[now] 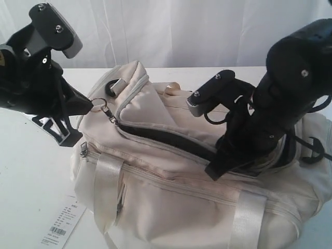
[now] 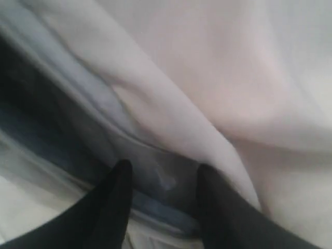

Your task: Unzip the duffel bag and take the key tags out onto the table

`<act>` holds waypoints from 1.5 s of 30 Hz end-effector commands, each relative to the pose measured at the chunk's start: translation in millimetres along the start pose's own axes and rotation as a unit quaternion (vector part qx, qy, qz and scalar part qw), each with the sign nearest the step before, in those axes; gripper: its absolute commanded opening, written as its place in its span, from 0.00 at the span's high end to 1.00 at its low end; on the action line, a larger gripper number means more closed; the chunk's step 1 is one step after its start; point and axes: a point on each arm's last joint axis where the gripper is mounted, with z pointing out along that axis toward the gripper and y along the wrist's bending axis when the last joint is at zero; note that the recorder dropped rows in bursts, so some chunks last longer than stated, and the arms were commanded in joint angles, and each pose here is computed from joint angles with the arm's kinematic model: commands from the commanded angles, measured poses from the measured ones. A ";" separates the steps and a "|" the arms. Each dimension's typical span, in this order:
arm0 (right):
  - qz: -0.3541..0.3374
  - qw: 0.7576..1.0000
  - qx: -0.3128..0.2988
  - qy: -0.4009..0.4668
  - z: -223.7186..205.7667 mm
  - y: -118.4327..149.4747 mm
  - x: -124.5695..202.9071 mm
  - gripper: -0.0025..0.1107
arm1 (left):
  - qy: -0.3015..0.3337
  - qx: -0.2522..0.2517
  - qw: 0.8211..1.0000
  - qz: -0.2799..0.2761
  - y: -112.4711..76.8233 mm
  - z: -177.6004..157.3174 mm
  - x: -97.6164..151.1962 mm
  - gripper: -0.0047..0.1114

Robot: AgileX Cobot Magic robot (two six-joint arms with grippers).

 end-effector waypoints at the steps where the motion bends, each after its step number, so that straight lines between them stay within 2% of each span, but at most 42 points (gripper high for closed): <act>1: -0.050 0.991 -0.067 -0.107 -18.2 12.7 -12.7 0.62 | -0.020 0.005 1.000 -0.018 -1.2 -4.1 -3.8 0.96; 8: -0.190 0.946 -0.135 -0.225 -28.0 30.6 -28.1 0.60 | -0.010 0.015 1.000 -0.010 -3.1 -4.1 -1.8 0.96; 15: -0.224 0.931 -0.120 -0.264 -30.7 30.6 -33.8 0.39 | 0.001 0.029 0.999 0.031 -3.3 -14.7 -7.4 0.96; 20: -0.217 0.927 -0.108 -0.286 -32.5 29.5 -38.1 0.38 | -0.018 0.020 0.999 0.034 -3.8 -29.3 -9.7 0.96; 28: -0.177 0.911 -0.154 -0.340 -40.7 36.5 -45.4 0.38 | -0.030 0.015 0.999 0.036 -5.0 -40.2 -9.8 0.96; 34: -0.182 0.909 -0.146 -0.346 -38.5 37.6 -50.2 0.38 | -0.030 0.015 0.999 0.036 -5.0 -40.2 -9.8 0.96; 39: -0.191 0.911 -0.147 -0.334 -20.5 53.1 -58.3 0.39 | -0.031 0.017 0.999 0.034 -5.2 -40.3 -10.0 0.96; 45: -0.193 0.918 -0.135 -0.319 3.5 65.4 -66.4 0.50 | -0.028 0.018 0.999 0.034 -5.6 -40.0 -9.2 0.96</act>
